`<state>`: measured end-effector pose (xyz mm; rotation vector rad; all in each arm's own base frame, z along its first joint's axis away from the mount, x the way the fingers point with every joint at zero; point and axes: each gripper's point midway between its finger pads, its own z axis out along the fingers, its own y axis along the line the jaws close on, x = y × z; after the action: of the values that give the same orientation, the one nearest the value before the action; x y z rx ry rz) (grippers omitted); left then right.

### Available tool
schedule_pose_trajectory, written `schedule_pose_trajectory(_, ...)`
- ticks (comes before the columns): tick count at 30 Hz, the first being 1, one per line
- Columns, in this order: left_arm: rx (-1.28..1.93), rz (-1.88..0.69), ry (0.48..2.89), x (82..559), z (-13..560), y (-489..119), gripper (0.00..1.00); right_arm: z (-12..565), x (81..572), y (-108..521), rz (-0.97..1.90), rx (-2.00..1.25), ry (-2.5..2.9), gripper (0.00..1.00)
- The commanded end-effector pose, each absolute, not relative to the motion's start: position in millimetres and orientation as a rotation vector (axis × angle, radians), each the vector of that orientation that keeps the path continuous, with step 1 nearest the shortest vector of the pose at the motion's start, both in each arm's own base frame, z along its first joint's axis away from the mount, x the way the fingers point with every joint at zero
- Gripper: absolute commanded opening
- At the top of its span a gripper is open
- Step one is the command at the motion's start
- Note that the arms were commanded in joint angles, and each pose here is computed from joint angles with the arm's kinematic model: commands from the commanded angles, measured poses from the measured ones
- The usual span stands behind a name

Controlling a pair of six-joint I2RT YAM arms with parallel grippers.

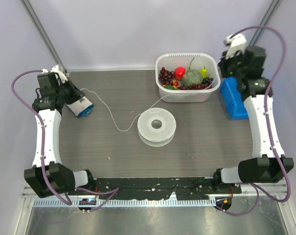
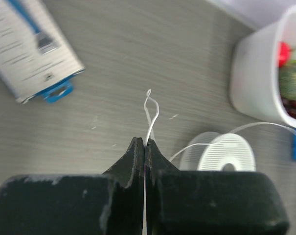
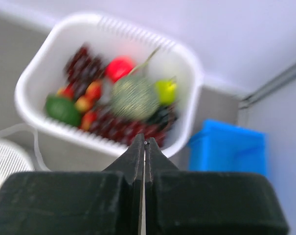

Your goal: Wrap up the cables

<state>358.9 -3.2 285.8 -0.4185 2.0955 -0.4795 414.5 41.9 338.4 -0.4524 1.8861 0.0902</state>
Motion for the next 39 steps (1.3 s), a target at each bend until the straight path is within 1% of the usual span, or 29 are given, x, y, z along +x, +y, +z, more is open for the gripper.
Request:
schedule_pose_trajectory(1,-0.476,-0.243,2.238,343.1,248.6,44.9,0.00,455.9,407.2,-21.5,-0.126,-0.177,1.652,0.01)
schedule_pose_trajectory(4,-0.463,-0.194,2.345,331.2,219.1,61.9,0.00,503.8,403.4,-46.3,-0.231,-0.102,1.529,0.01)
schedule_pose_trajectory(5,-0.432,-0.182,2.388,326.8,210.0,64.2,0.00,509.1,405.4,-51.7,-0.261,-0.092,1.517,0.01)
schedule_pose_trajectory(8,-0.310,-0.160,2.549,304.7,181.8,68.9,0.00,541.2,402.7,-67.3,-0.337,-0.045,1.440,0.01)
schedule_pose_trajectory(9,-0.222,-0.141,2.602,295.9,173.7,72.2,0.00,550.5,403.3,-71.3,-0.359,-0.035,1.419,0.01)
schedule_pose_trajectory(11,-0.107,-0.112,2.710,276.1,157.2,78.4,0.00,564.4,404.5,-77.7,-0.391,-0.020,1.385,0.01)
schedule_pose_trajectory(14,0.017,-0.076,2.809,252.0,138.8,93.1,0.00,579.3,407.8,-84.3,-0.433,-0.009,1.345,0.01)
schedule_pose_trajectory(18,0.132,0.071,2.897,230.3,117.7,116.8,0.00,597.9,405.5,-89.7,-0.476,0.001,1.294,0.01)
schedule_pose_trajectory(21,0.199,0.237,2.917,221.9,106.3,138.2,0.00,605.7,405.3,-93.3,-0.500,0.008,1.269,0.01)
schedule_pose_trajectory(23,0.248,0.304,2.919,218.7,100.4,147.5,0.00,613.1,403.7,-95.8,-0.517,0.019,1.240,0.01)
schedule_pose_trajectory(27,0.318,0.301,2.924,211.0,92.5,151.6,0.00,621.5,401.0,-98.5,-0.523,0.036,1.213,0.01)
schedule_pose_trajectory(33,0.375,0.289,2.889,201.1,104.5,152.4,0.00,640.7,378.0,-84.7,-0.458,0.018,1.155,0.01)
schedule_pose_trajectory(39,0.478,0.400,2.854,193.5,102.3,162.1,0.00,655.6,374.4,-98.4,-0.533,0.070,1.108,0.01)
